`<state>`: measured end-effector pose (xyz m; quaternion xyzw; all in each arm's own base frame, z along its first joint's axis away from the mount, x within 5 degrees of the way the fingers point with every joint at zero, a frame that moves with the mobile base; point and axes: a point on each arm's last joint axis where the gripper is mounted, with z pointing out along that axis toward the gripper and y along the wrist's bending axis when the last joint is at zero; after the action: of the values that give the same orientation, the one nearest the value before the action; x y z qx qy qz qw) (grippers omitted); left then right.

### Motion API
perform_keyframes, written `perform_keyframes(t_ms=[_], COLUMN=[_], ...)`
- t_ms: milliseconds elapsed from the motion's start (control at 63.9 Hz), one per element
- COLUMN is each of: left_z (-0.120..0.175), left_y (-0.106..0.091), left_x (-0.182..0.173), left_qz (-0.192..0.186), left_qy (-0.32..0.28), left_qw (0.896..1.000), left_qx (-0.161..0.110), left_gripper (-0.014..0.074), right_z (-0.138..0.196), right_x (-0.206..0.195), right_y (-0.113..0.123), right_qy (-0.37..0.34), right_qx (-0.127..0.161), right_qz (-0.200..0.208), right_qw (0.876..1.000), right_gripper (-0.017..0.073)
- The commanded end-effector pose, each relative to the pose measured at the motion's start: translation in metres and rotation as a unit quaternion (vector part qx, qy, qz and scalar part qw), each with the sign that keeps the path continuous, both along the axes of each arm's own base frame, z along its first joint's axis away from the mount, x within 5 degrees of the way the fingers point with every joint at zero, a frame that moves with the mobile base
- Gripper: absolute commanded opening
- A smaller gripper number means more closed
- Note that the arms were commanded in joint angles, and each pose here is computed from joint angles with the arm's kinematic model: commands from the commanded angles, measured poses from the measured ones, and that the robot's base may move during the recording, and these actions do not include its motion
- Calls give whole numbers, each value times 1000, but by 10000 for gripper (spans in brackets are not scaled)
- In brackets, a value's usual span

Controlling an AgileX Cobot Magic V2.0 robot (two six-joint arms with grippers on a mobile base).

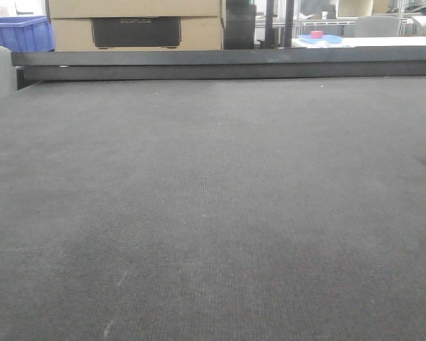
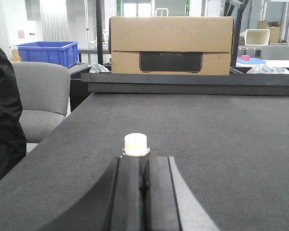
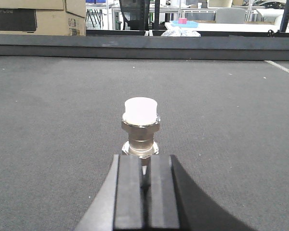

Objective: Place valve from conveyor to right shelf box

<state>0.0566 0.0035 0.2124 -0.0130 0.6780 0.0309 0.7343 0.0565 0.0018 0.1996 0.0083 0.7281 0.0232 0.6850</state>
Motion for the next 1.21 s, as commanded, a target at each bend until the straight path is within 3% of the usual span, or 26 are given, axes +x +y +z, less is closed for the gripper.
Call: perform_keyframes(t_ms=[0,485,751,924,1096,1190], left_z=[2,5,6,16,69,100], left_y=[0,0,0,0,-1,0], left_x=[-1,-1,-1,-3,-16,-17], left_qz=[1,1,0,0,3,7], left_qy=[-12,-24,-32,-90,-79,-52], left_qw=[1000,1000,999,996,997,998], left_qx=[1,2,-2,2,11,19], left_gripper=[-111,-111,-111,-111,-111,-59], right_z=[2,3,14,23,77,111], right_x=[0,0,0,-2,-17,-31], right_y=[0,0,-1,-2,-1,0], right_qy=[-11,-14,-79,-128,-138,-144], right_qx=[-1,-1,0,1,1,0], right_qz=[-1,-1,-7,-12,-3,2], right_qw=[1000,1000,997,992,990,990], right_gripper=[-154,-154,-154,-154,-144,-65])
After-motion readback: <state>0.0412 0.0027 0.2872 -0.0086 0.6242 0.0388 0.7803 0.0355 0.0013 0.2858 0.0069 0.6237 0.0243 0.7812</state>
